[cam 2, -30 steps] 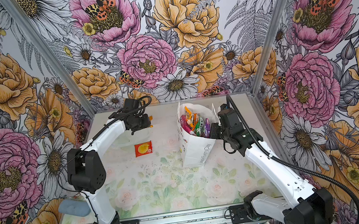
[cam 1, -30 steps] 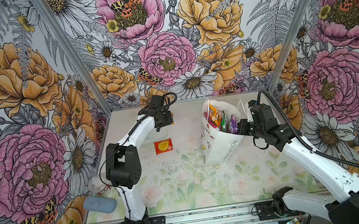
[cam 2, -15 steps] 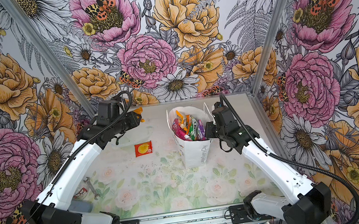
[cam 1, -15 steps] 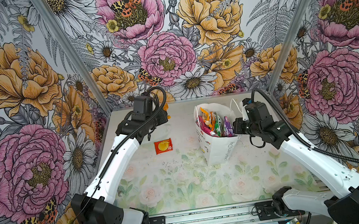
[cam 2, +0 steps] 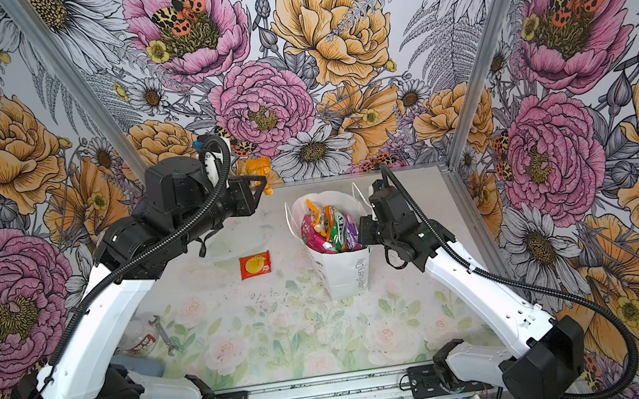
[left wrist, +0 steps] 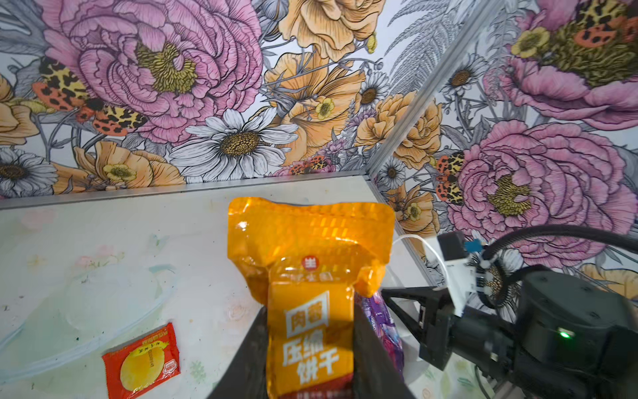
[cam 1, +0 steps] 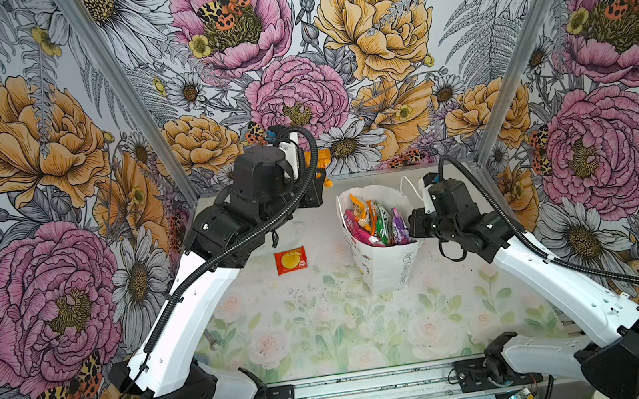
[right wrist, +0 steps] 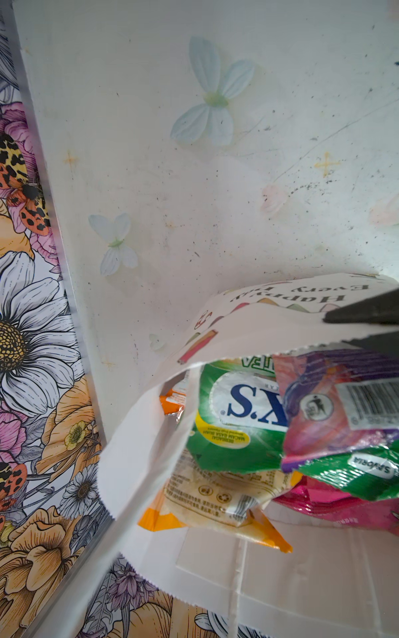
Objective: Place the snacks into the paper bag
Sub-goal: 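Lift the orange candy with the left gripper and carry it over the bag, then lower the orange candy into the paper bag and open the left gripper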
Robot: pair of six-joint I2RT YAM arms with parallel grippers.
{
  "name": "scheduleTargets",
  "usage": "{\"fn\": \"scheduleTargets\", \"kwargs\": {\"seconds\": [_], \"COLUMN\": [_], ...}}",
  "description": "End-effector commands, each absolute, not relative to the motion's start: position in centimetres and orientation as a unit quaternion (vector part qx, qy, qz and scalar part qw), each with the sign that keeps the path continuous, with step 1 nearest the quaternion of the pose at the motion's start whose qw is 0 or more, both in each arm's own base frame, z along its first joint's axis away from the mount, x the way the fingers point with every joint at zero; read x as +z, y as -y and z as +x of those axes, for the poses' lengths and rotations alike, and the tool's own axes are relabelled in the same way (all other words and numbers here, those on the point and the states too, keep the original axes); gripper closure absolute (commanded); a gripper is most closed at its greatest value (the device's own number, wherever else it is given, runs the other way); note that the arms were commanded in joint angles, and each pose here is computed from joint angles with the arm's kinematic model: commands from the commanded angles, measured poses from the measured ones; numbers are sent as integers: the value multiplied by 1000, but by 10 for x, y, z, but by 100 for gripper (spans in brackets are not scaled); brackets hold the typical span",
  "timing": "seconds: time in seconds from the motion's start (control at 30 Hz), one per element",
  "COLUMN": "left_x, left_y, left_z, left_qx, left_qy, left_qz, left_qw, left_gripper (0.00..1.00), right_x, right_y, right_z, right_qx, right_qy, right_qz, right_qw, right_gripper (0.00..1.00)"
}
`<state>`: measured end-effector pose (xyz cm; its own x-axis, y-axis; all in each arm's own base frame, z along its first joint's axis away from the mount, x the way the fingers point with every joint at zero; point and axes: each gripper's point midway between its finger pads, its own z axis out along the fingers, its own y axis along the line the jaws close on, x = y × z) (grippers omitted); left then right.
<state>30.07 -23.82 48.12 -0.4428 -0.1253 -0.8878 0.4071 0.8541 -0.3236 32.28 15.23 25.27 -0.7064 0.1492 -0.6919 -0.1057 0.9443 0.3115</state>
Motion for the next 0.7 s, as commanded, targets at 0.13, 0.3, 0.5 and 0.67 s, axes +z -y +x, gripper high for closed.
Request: {"fn": "scheduleTargets", "kwargs": {"seconds": [0.13,0.3,0.5,0.67], "left_x": [452,424,380,350], "left_y": [283,313,335,342], "left_z": [291,283,282,281], "left_qx": [-195,-171,-146,-144], "left_qy": [-839,-852,-872,-883], "left_qz": [165,223,269,289], "left_qw": [480,442,382,339], "left_gripper": [72,72,72,72], "right_x": [281,281,279,278], "right_y": [-157,-158,-158,-157], "right_z": [331,331,331,330], "right_qx": [182,181,180,178], "right_qy": [-885,-884,-885,-886], "right_qz": [11,11,14,16], "right_qw": [429,430,428,429], "right_gripper": [100,100,100,100]}}
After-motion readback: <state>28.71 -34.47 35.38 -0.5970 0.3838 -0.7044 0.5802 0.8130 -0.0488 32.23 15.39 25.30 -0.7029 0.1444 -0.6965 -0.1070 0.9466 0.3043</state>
